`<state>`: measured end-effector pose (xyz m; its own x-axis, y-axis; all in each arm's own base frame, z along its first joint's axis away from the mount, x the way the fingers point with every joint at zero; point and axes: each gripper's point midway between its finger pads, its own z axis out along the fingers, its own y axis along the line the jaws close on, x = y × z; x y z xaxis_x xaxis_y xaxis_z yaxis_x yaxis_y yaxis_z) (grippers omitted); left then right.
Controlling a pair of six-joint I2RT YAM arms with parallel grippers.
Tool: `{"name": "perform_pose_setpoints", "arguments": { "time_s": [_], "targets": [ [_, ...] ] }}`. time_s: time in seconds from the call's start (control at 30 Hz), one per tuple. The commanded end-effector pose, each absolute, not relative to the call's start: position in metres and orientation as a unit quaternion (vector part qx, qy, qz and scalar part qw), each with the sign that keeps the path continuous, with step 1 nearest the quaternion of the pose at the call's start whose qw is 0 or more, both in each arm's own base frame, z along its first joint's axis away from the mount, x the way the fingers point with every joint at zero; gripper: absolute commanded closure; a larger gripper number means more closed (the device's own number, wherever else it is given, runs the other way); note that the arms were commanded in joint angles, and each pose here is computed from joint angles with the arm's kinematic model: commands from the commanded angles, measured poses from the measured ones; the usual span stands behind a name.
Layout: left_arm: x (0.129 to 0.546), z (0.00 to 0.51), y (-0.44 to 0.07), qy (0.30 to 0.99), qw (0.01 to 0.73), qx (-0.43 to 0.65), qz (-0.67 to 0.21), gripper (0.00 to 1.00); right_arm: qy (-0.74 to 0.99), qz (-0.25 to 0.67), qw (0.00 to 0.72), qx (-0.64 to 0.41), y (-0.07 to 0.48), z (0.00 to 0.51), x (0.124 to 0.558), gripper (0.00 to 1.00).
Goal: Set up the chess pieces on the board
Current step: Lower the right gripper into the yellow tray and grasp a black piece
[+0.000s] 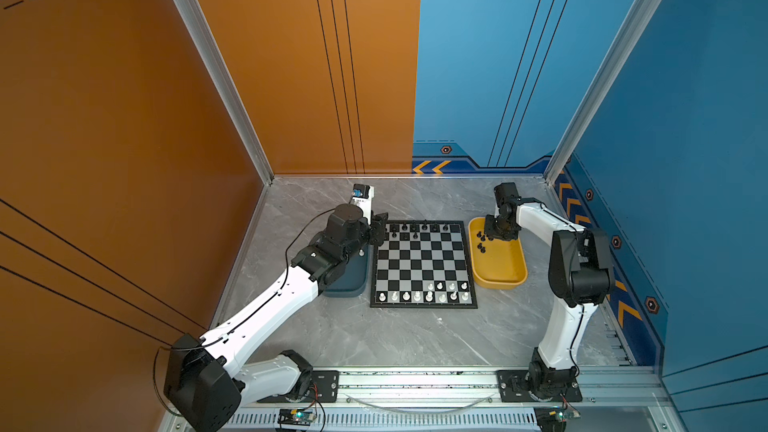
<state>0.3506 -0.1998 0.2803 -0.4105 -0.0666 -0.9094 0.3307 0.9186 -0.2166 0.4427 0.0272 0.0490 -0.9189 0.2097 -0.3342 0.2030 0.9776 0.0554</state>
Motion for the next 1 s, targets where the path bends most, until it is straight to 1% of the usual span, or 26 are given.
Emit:
{"name": "perform_pose_setpoints", "arguments": {
  "time_s": [0.0,0.47,0.97],
  "targets": [
    [0.3530,0.2863,-0.2016,0.816,0.538,0.078,-0.196,0.55,0.981,0.010,0.161,0.109,0.0241,0.0400,0.4402,0.69],
    [0.3530,0.2862,-0.2026,0.816,0.537,0.078,-0.199,0.55,0.981,0.011,0.158,0.111,0.0240,0.0353,0.4429,0.75],
    [0.3530,0.2856,-0.2033,0.817,0.536,0.079,-0.199,0.56,0.980,0.012,0.161,0.114,0.0236,0.0364,0.4456,0.76]
  ]
}}
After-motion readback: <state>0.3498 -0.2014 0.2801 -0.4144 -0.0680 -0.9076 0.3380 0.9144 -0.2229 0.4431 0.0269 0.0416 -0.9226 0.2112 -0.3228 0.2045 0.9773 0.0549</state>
